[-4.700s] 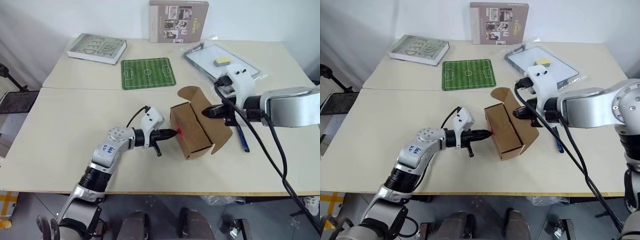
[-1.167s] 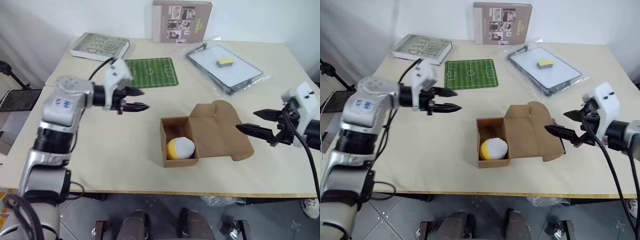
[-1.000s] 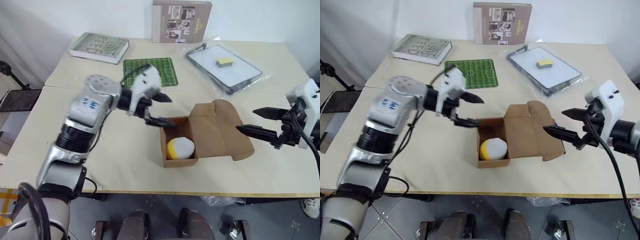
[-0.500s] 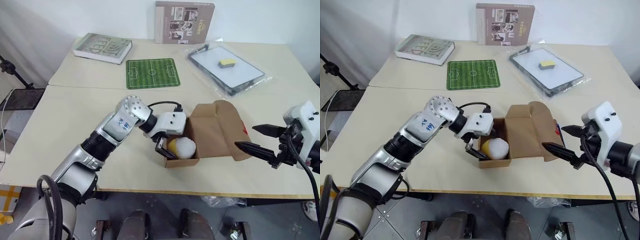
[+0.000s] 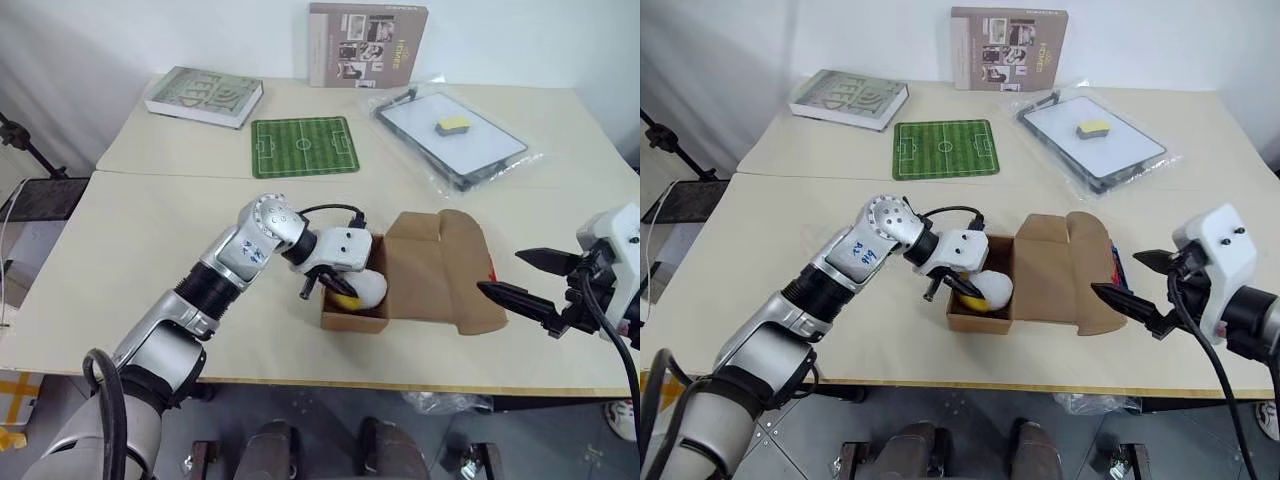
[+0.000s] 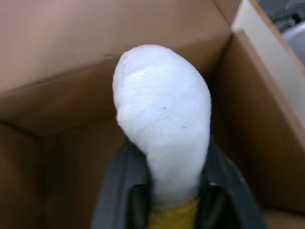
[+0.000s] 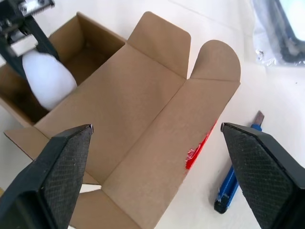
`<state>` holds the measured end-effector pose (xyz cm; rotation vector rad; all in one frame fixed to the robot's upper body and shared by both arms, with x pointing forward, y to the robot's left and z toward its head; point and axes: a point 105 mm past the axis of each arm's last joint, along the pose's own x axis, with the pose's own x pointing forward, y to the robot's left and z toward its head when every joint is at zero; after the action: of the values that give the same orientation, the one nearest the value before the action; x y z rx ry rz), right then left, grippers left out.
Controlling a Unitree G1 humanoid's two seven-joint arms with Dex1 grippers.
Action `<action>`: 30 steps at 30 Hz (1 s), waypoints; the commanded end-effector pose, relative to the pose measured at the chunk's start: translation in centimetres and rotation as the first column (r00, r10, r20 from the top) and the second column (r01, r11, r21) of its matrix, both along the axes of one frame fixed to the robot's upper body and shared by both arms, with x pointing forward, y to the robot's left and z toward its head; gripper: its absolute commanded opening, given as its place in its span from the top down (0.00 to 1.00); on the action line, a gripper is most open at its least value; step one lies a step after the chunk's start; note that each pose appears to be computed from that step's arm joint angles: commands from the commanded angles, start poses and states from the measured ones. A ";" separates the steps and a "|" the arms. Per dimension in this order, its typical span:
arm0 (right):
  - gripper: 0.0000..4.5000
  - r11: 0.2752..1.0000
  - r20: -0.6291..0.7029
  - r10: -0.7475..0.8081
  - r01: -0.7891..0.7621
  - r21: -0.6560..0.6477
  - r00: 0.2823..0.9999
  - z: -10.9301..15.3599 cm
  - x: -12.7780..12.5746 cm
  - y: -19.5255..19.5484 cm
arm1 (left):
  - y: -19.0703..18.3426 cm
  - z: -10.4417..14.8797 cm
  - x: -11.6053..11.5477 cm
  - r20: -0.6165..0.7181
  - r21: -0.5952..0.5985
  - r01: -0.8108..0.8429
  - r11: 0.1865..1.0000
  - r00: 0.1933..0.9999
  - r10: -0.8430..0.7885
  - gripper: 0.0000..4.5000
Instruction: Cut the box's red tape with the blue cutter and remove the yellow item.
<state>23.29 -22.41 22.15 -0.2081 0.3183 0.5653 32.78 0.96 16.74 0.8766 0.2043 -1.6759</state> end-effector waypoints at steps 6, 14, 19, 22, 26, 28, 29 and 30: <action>0.00 0.999 0.060 0.038 -0.037 -0.020 0.997 1.7 0.3 0.3 | -0.5 6.7 -1.2 0.031 -0.250 0.022 0.968 0.999 -0.015 0.97; 0.00 0.977 0.101 0.211 -0.214 0.021 0.972 2.8 1.6 2.7 | 6.5 12.3 5.8 0.002 -0.499 -0.509 0.701 0.808 0.589 0.97; 0.00 0.933 0.171 0.353 -0.360 0.010 0.920 3.3 2.5 3.9 | 13.6 9.2 6.8 -0.018 -0.426 -0.748 0.510 0.570 0.821 0.97; 0.00 0.887 0.260 0.445 -0.462 0.005 0.857 4.0 3.2 4.2 | 17.7 5.9 5.5 -0.050 -0.338 -0.857 0.389 0.428 0.902 0.97; 0.00 0.834 0.332 0.520 -0.551 0.002 0.787 4.8 3.5 3.8 | 20.6 3.5 3.4 -0.063 -0.268 -0.914 0.306 0.333 0.941 0.90; 0.00 0.820 0.317 0.545 -0.572 -0.010 0.776 4.4 3.7 3.4 | 21.7 3.1 2.8 -0.092 -0.259 -0.931 0.257 0.289 0.953 0.75; 0.00 0.815 0.314 0.555 -0.579 -0.020 0.770 4.2 3.8 3.1 | 22.3 3.0 2.3 -0.096 -0.251 -0.939 0.236 0.267 0.959 0.69; 0.00 0.811 0.314 0.562 -0.584 -0.027 0.765 4.1 4.0 3.0 | 22.7 3.0 2.0 -0.098 -0.244 -0.944 0.223 0.253 0.962 0.61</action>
<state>27.38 -19.08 25.66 -0.2837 -0.0519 1.1277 35.33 23.30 17.98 0.3834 0.4290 -0.4367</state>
